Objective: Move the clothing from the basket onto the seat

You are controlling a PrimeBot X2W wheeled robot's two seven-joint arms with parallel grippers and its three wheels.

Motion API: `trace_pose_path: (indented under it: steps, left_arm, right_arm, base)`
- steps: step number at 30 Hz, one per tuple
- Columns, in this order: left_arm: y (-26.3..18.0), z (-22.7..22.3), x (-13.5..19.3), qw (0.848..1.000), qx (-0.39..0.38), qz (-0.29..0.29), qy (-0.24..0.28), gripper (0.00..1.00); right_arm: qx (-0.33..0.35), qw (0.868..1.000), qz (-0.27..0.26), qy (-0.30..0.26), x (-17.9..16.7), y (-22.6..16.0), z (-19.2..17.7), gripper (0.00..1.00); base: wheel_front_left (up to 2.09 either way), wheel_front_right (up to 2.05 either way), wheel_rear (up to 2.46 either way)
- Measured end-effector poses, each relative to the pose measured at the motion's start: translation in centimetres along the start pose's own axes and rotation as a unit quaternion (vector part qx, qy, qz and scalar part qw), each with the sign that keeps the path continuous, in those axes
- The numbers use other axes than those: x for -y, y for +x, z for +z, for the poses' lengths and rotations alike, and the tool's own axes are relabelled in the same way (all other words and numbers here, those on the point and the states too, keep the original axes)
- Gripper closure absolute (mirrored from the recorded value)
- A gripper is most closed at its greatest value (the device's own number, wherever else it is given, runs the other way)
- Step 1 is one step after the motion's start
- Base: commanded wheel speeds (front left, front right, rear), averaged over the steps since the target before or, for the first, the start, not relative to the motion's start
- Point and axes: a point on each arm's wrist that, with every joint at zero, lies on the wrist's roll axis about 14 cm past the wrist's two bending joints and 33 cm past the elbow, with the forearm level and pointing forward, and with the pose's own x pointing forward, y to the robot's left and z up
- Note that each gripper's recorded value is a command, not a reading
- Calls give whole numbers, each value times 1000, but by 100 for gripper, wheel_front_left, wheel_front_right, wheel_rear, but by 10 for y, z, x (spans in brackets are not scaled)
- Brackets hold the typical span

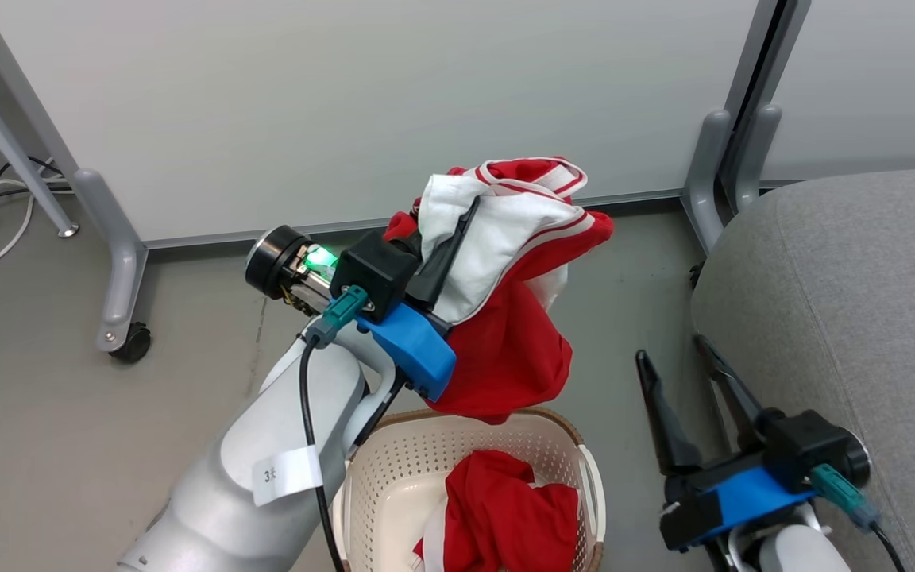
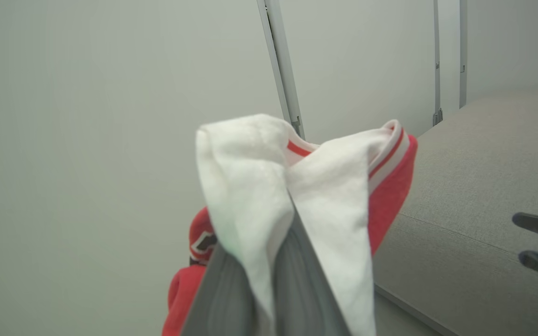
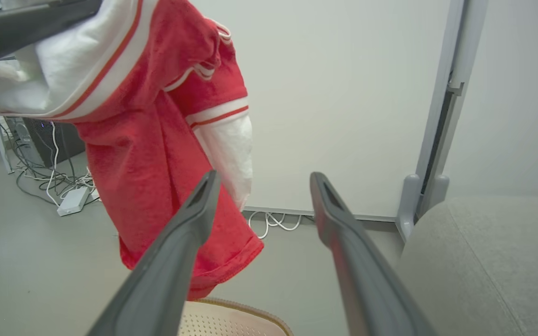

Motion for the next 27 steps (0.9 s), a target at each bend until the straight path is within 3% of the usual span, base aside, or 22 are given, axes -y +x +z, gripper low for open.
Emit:
trace_pose_path:
  steps: [12, 27]
  left_arm:
    - [2, 6, 12, 1000, 10, -16, 1, 100]
    - [3, 5, 44, 998, 11, -62, 1, 100]
  right_arm:
    - [11, 995, 94, -13, -56, 32, 7, 0]
    - [-13, 991, 132, -21, -77, 50, -9, 0]
  base:
    - [0, 0, 0]
    - [0, 0, 0]
